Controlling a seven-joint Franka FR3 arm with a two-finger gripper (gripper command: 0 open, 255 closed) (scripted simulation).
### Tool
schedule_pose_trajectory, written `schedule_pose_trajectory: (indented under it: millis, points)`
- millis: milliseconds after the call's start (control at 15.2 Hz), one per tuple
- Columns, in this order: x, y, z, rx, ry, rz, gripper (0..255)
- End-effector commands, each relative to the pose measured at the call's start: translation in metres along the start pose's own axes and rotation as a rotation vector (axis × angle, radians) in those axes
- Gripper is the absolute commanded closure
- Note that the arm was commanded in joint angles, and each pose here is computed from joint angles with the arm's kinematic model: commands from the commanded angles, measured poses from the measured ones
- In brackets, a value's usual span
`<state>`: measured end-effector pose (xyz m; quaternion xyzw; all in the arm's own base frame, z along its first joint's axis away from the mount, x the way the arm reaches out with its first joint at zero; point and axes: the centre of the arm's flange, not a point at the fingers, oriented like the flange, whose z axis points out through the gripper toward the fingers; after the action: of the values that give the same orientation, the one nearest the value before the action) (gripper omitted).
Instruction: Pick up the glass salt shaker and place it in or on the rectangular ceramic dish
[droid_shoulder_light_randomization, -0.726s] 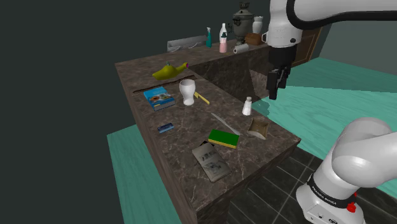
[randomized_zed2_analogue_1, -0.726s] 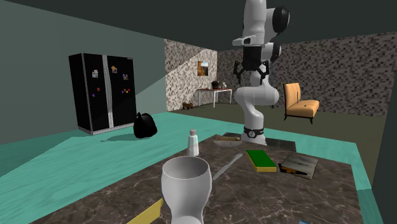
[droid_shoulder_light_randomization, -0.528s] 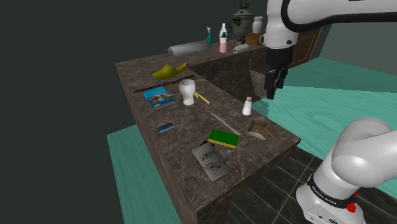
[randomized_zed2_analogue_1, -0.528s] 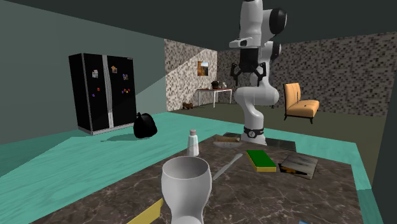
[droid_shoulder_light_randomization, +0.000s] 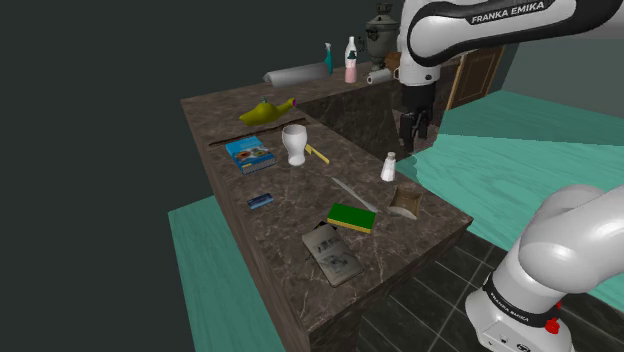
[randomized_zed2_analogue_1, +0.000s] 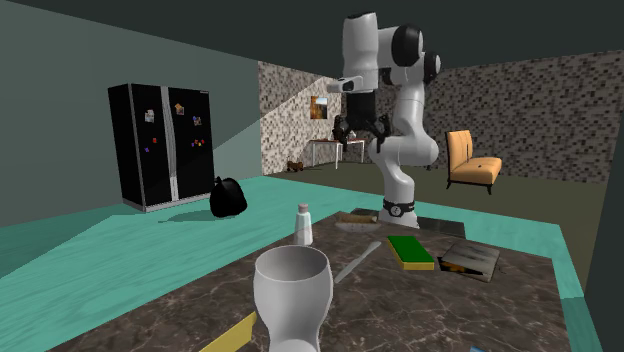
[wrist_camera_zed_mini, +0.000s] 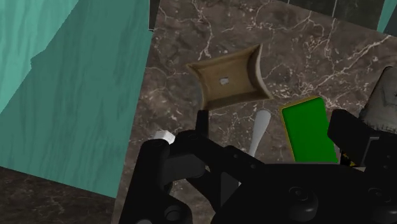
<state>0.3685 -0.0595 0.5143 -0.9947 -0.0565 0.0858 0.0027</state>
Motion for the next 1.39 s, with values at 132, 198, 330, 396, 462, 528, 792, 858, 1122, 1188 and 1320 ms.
schedule_pose_trajectory:
  millis: [132, 198, 330, 396, 462, 528, 792, 858, 1122, 1188, 1320]
  points:
    - [0.036, 0.038, 0.024, 0.016, -0.012, 0.001, 0]
    - [0.044, 0.047, 0.030, 0.020, -0.015, 0.001, 0]
    - [0.062, 0.066, 0.041, 0.028, -0.022, 0.002, 0]
    - [0.071, 0.075, 0.047, 0.032, -0.025, 0.002, 0]
    - [0.080, 0.084, 0.052, 0.036, -0.028, 0.003, 0]
    - [0.088, 0.093, 0.058, 0.040, -0.031, 0.003, 0]
    - [0.123, 0.130, 0.082, 0.057, -0.043, 0.004, 0]
    - [0.131, 0.139, 0.088, 0.061, -0.046, 0.005, 0]
    - [0.140, 0.148, 0.105, 0.065, -0.050, 0.005, 0]
    - [0.139, 0.148, 0.110, 0.065, -0.050, 0.005, 0]
    - [0.139, 0.147, 0.121, 0.065, -0.050, 0.005, 0]
